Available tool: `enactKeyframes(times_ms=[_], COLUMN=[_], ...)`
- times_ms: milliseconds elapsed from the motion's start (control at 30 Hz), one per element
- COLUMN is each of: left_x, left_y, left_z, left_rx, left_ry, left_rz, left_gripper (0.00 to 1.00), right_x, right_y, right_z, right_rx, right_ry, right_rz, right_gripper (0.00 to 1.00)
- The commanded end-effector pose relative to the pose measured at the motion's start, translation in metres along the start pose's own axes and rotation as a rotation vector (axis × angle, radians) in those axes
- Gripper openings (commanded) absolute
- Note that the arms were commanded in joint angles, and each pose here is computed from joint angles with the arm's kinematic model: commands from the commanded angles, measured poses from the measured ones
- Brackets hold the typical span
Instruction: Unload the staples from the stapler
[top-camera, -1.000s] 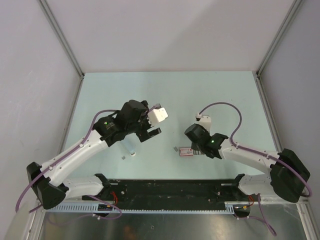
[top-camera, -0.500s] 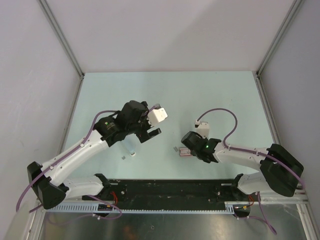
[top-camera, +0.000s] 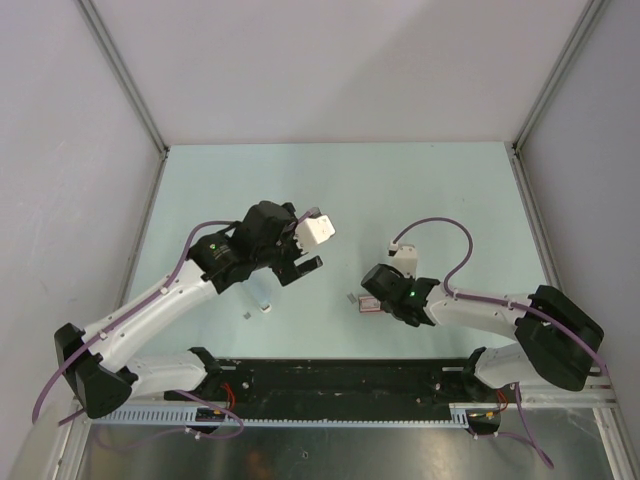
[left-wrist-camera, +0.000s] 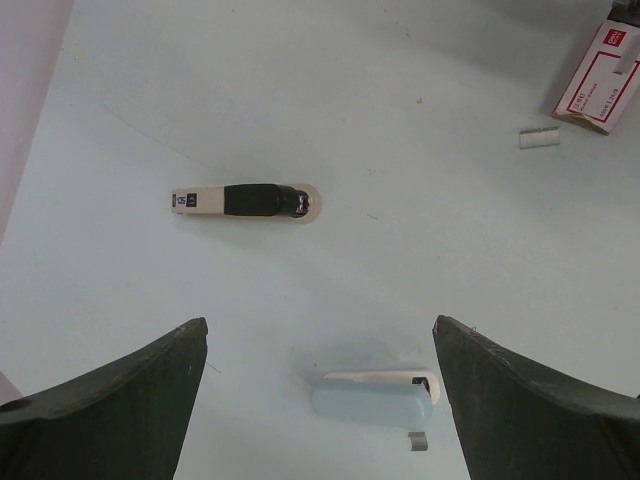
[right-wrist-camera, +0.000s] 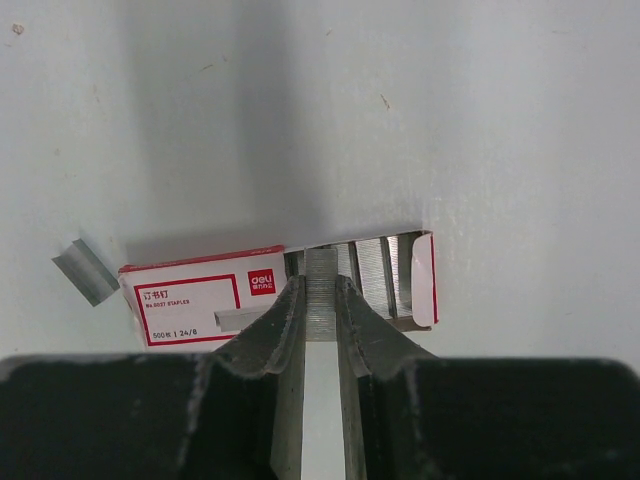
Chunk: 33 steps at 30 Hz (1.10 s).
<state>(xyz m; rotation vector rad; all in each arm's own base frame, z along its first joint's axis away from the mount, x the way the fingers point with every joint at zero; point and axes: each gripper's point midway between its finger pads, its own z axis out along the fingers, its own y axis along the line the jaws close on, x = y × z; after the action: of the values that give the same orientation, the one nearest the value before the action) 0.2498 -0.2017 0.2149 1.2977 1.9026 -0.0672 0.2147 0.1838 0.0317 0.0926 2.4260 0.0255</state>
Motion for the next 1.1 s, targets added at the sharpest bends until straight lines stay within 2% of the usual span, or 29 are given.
enactKeyframes(times_ms=[0, 567, 1067], left_x=[-0.003, -0.001, 0.0], left_y=[-0.001, -0.002, -0.003], left_z=[0.0, 0.0, 0.0], left_rx=[0.005, 0.006, 0.01], left_ry=[-0.014, -0.013, -0.014], left_rz=[-0.032, -0.032, -0.033], left_gripper=[0.99, 0.99, 0.99], right_x=[-0.005, -0.005, -0.013], right_y=[-0.003, -0.008, -0.007], right_z=[0.002, 0.003, -0.014], right_rx=[0.023, 0.038, 0.02], right_ry=[-0.041, -0.049, -0.102], right_rz=[0.01, -0.014, -0.027], right_gripper=[0.0, 0.0, 0.0])
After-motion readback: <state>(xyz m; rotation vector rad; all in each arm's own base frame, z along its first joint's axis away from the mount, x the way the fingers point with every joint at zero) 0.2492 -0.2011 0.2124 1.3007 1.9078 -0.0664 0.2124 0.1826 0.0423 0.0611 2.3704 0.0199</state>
